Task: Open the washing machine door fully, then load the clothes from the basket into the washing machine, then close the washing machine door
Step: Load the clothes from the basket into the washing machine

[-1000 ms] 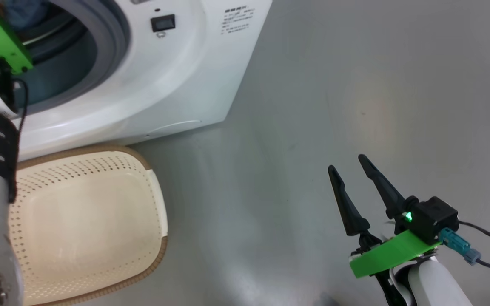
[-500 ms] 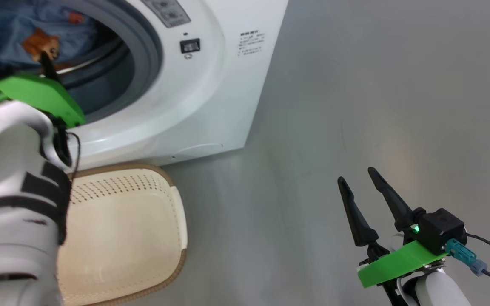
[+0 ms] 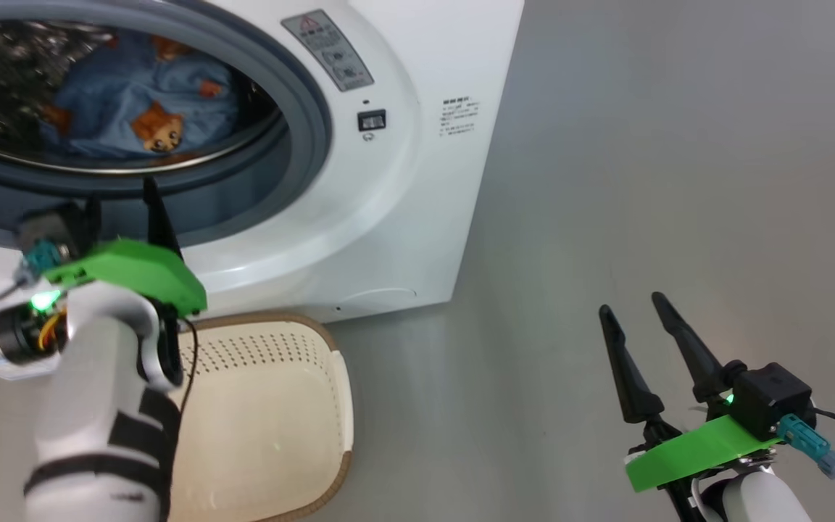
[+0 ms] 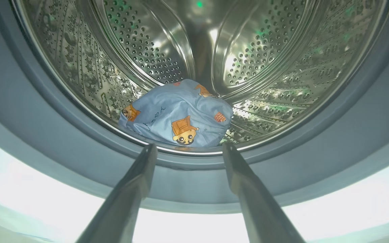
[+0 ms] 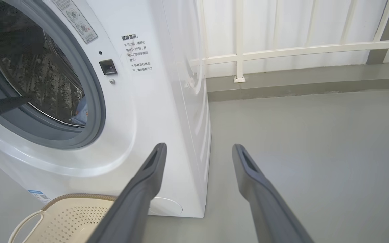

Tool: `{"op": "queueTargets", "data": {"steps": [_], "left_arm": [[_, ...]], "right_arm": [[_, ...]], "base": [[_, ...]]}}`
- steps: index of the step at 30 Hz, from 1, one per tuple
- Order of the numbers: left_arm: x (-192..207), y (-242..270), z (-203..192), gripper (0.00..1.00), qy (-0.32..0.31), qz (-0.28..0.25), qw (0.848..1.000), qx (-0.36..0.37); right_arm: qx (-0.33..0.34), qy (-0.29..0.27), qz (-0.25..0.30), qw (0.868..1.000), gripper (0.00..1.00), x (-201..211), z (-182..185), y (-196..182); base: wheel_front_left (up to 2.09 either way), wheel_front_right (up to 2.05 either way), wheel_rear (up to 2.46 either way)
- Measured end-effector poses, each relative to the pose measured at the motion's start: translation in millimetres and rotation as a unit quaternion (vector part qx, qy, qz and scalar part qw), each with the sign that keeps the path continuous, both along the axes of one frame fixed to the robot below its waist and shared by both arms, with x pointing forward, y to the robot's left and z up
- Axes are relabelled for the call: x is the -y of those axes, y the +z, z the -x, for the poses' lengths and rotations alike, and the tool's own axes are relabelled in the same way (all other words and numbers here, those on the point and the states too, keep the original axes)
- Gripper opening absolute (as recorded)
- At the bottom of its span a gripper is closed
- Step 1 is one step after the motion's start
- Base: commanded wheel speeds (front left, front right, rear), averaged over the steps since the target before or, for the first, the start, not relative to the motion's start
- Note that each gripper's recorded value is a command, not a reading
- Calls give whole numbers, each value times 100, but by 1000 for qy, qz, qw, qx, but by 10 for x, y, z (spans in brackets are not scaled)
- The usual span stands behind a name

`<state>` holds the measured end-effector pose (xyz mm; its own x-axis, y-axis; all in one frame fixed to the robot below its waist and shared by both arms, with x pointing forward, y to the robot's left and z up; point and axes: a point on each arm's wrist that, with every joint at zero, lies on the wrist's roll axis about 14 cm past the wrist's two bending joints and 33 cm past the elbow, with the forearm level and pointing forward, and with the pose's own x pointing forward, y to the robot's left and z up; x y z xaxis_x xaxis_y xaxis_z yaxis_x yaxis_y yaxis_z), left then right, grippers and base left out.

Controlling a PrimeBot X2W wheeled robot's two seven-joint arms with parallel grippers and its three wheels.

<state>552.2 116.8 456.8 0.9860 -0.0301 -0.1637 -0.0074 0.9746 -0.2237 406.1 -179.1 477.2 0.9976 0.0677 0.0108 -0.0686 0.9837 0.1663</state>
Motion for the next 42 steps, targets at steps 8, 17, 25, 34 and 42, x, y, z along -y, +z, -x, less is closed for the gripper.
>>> {"op": "queueTargets", "data": {"steps": [8,17,25,34,42], "left_arm": [[-66,73,410,100,-2,1,1000,25],[-126,126,1036,100,8,13,999,45],[-309,254,1345,100,30,9,997,75],[-414,378,1513,100,41,-3,994,98],[-410,475,1611,100,36,-4,993,113]], "right_arm": [[10,-12,1,1000,100,55,134,83],[31,-10,15,999,100,42,282,239],[32,-1,16,999,100,-13,272,236],[36,-2,18,999,100,-5,284,266],[51,-9,23,998,100,42,376,374]], "base": [[0,0,0],[0,0,0],[0,0,0],[0,0,0],[0,0,0]]}}
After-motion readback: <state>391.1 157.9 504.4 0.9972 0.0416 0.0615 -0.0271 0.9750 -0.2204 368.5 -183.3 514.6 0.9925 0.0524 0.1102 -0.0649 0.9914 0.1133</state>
